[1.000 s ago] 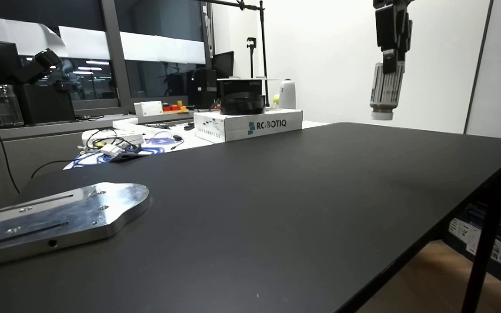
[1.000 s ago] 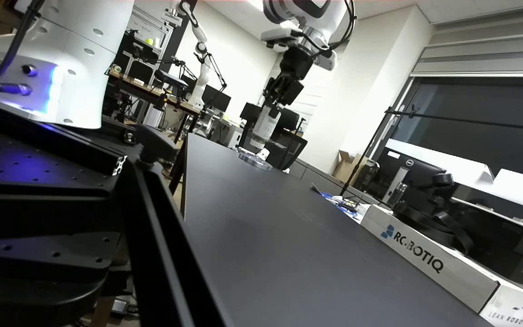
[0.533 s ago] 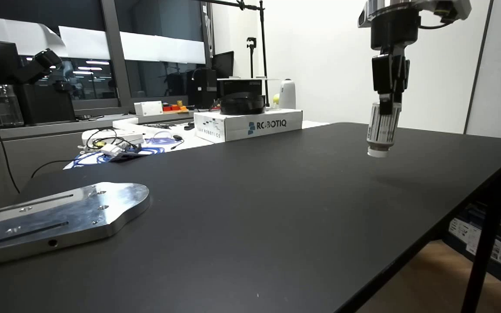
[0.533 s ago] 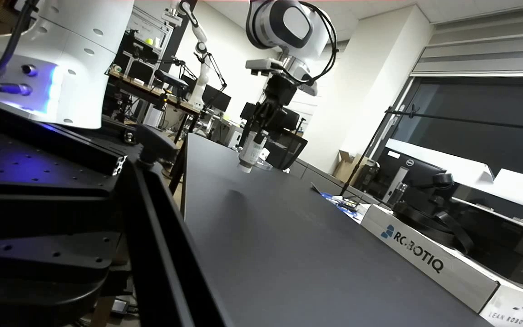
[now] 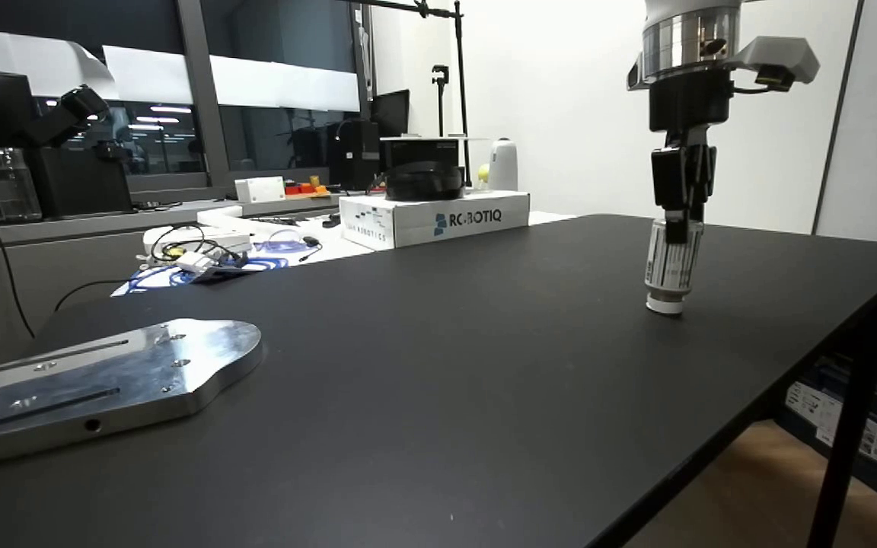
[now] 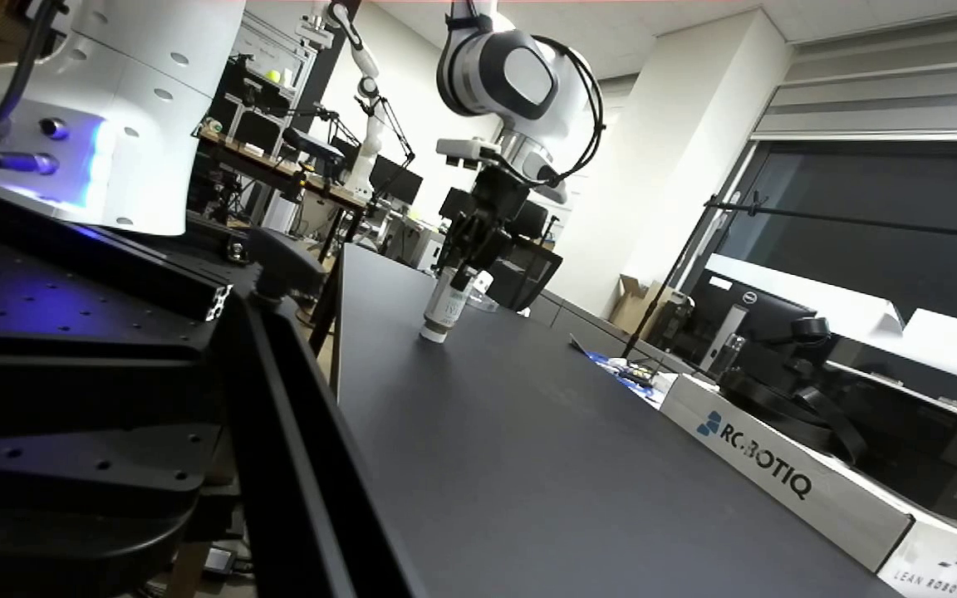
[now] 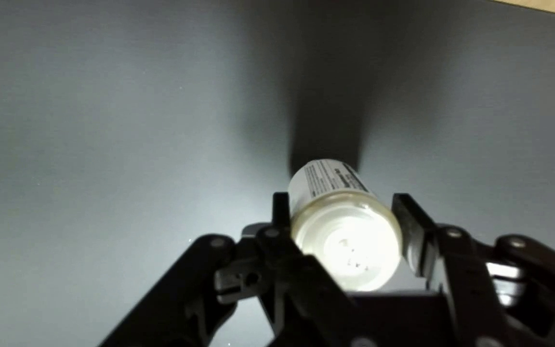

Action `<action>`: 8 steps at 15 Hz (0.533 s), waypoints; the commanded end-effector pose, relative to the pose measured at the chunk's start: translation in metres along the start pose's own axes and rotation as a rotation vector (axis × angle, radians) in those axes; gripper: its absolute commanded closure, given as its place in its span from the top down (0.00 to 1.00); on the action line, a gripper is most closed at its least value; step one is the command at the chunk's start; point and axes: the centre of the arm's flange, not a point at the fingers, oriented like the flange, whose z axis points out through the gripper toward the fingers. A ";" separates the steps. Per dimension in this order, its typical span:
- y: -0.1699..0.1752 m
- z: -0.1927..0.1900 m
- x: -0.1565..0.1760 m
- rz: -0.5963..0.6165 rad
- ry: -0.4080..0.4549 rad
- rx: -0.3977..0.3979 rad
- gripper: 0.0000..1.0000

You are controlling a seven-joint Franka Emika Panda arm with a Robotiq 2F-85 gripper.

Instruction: Pick the bottle and move it slightly down the table

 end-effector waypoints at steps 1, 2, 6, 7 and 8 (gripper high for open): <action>0.001 0.002 -0.002 0.030 -0.005 -0.017 0.30; 0.001 -0.003 -0.002 0.026 -0.004 -0.014 0.80; 0.000 -0.036 -0.004 0.026 -0.009 0.012 0.98; -0.001 -0.047 -0.005 0.027 -0.017 0.020 1.00; -0.004 -0.055 -0.004 0.026 -0.021 0.032 1.00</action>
